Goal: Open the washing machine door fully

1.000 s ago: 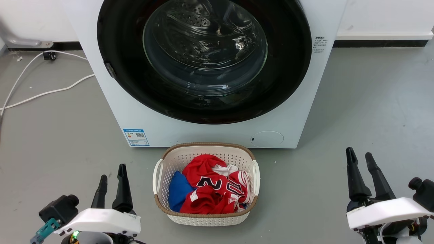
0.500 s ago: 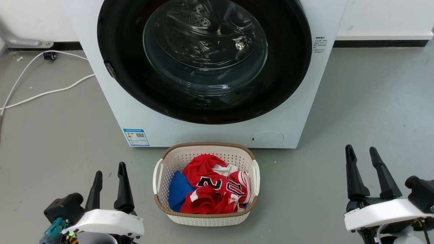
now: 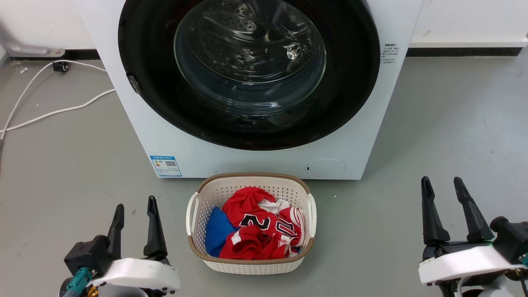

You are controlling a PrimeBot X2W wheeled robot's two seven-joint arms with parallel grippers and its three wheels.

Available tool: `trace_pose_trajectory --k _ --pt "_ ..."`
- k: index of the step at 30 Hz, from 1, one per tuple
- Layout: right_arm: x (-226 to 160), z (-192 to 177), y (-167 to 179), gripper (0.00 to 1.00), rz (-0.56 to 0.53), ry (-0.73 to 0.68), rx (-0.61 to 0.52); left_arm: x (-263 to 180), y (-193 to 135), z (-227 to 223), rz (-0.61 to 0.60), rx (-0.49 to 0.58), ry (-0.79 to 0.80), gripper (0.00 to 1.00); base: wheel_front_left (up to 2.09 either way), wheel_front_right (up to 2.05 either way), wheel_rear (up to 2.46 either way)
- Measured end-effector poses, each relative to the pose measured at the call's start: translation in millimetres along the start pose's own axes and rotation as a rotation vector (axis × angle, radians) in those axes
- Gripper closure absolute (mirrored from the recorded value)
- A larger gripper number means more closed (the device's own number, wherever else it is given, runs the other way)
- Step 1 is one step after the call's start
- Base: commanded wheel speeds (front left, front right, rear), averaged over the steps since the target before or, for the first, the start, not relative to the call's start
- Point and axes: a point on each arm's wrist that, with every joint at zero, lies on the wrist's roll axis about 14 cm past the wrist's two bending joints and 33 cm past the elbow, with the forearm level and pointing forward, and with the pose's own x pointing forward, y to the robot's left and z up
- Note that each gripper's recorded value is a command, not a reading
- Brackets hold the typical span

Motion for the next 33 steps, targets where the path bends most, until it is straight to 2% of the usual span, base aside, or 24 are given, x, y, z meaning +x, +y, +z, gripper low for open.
trace_pose_trajectory --k 15,33 --pt "0 10 3 0.0 0.021 -0.043 -0.108 -3 -10 9 -0.048 0.14 -0.063 0.0 0.0 0.0 0.0" --pt "-1 18 7 0.0 0.04 -0.088 -0.176 -7 -16 8 -0.097 0.235 -0.089 0.0 0.0 0.0 0.0"
